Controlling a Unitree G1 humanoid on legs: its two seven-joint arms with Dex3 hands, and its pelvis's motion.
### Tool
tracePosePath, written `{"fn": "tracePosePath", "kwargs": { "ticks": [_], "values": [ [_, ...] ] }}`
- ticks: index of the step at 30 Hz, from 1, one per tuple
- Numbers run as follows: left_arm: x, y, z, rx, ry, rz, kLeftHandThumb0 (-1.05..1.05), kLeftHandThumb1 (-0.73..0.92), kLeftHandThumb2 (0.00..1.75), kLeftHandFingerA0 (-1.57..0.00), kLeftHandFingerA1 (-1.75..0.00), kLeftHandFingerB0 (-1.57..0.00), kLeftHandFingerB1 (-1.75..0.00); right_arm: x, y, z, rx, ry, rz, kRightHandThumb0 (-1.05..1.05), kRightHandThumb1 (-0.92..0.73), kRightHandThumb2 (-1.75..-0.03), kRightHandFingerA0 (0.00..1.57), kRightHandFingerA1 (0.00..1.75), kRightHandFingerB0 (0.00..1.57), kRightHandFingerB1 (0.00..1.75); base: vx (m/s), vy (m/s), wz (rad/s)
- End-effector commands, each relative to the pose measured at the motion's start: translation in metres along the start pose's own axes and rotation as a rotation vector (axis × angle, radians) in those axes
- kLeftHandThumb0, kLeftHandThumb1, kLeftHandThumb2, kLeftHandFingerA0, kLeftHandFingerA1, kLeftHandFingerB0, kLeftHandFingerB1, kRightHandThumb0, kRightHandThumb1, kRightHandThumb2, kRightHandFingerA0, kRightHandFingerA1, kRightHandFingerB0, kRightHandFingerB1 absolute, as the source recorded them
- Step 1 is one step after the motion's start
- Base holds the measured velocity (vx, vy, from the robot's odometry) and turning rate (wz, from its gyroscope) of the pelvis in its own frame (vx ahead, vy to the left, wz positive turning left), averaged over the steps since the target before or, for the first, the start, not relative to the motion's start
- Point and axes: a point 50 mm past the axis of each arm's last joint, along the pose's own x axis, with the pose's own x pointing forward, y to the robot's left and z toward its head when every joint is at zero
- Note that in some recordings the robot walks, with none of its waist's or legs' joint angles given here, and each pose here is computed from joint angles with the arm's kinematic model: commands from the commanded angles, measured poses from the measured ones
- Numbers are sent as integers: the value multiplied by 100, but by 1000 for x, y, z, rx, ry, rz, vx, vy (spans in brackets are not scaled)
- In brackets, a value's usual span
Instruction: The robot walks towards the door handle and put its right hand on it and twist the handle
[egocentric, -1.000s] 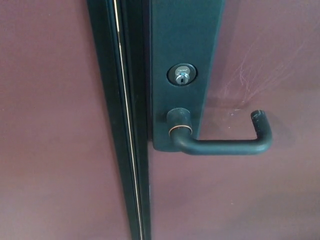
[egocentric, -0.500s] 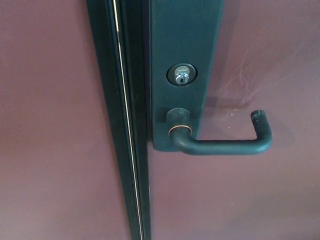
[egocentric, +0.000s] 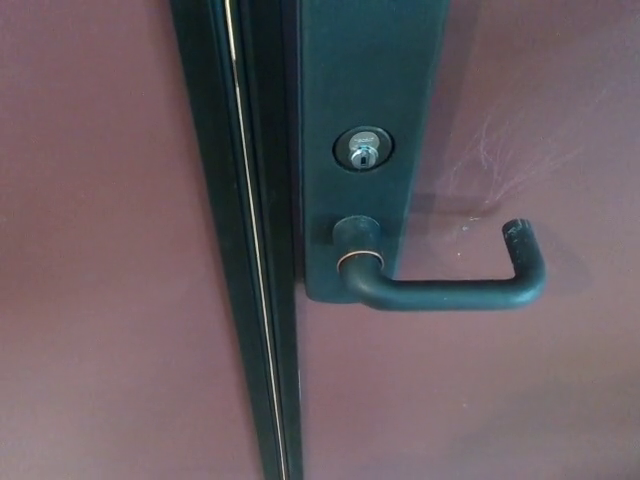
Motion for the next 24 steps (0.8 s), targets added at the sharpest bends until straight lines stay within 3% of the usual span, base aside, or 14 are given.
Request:
{"fn": "tracePosePath", "kwargs": {
  "ticks": [1, 2, 3, 4, 13, 15, 24],
  "values": [
    [0, 3, 0, 8, 3, -3, -33, 61, 59, -77, -54, -57, -43, 10, 11, 2, 5, 42, 102, -46, -33, -51, 85, 52, 73, 46, 0, 0, 0],
    [0, 3, 2, 9, 2, 1, -33, 61, 59, -77, -54, -57, -43, 11, 15, 2, -7, 39, 121, -51, -29, -69, 84, 64, 63, 53, 0, 0, 0],
    [0, 3, 2, 10, 2, 2, -33, 61, 59, -77, -54, -57, -43, 12, 17, 3, -12, 38, 128, -51, -29, -69, 84, 64, 63, 53, 0, 0, 0],
    [0, 3, 2, 11, 0, 0, -33, 61, 59, -77, -53, -57, -43, 13, 19, 3, -26, 39, 141, -45, -37, -51, 82, 50, 69, 44, 0, 0, 0],
    [1, 0, 4, 30, 0, -14, -33, 61, 59, -76, -52, -57, -43, 16, 34, 2, -123, 59, 230, -44, -44, -54, 68, 47, 56, 41, 0, 0, 0],
    [-1, -1, -3, 48, 17, -21, -34, 61, 59, -76, -52, -57, -43, 12, 41, 2, -122, 89, 268, -39, -51, -55, 59, 46, 49, 39, 0, 0, 0],
    [1, -2, 2, 90, 9, -24, -33, 61, 59, -76, -51, -57, -43, 8, 45, 8, -102, 75, 275, -37, -54, -56, 55, 46, 47, 39, 0, 0, 0]
  ]
}}
